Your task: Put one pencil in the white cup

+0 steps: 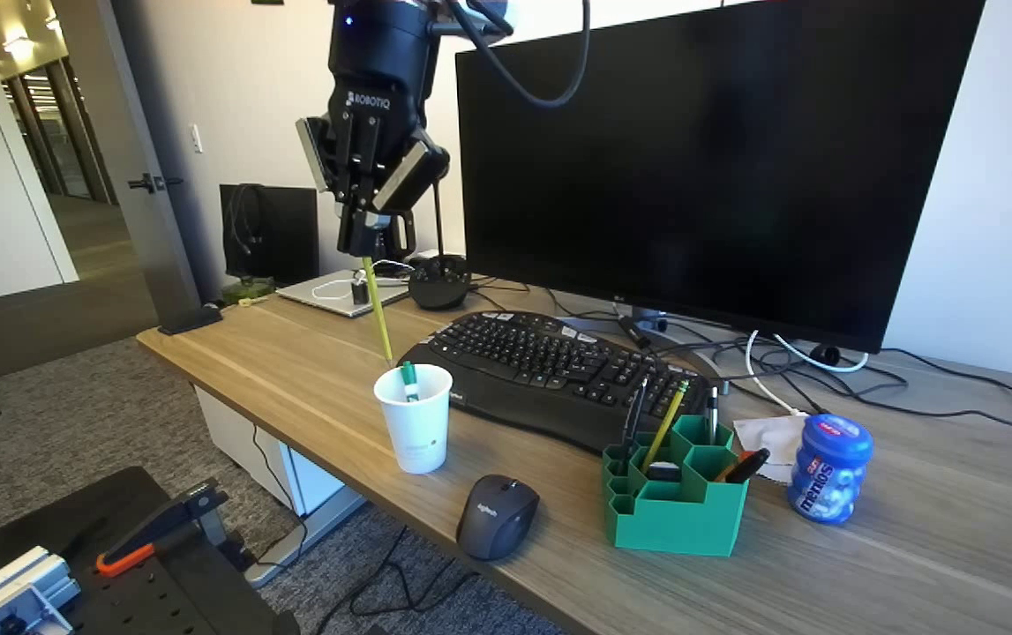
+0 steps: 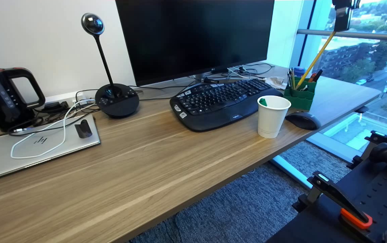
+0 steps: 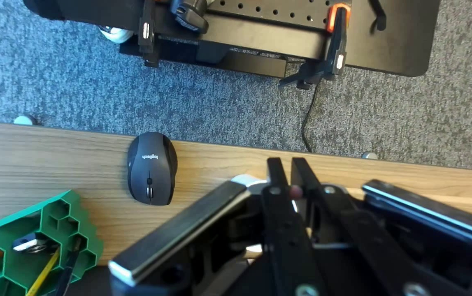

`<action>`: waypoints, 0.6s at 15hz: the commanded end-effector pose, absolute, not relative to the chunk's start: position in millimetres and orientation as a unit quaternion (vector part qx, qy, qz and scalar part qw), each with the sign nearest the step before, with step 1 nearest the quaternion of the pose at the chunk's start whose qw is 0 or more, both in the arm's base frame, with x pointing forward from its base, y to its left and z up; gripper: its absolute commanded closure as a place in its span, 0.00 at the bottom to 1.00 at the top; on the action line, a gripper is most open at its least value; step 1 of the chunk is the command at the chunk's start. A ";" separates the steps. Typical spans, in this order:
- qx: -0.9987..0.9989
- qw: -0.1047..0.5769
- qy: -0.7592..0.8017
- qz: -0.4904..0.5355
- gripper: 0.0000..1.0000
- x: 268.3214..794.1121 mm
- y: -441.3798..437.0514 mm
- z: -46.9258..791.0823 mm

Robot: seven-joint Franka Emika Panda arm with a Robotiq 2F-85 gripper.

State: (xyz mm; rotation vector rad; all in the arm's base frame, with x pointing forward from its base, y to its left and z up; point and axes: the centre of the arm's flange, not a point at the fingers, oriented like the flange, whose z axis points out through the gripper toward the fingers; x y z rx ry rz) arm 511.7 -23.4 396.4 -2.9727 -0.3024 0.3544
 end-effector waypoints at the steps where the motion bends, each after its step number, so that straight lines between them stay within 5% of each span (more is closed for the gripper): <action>1: -0.986 0.079 -0.120 0.088 0.98 513.0 -20.3 390.1; 9: -0.984 0.072 -0.156 0.049 0.98 516.7 -18.5 377.2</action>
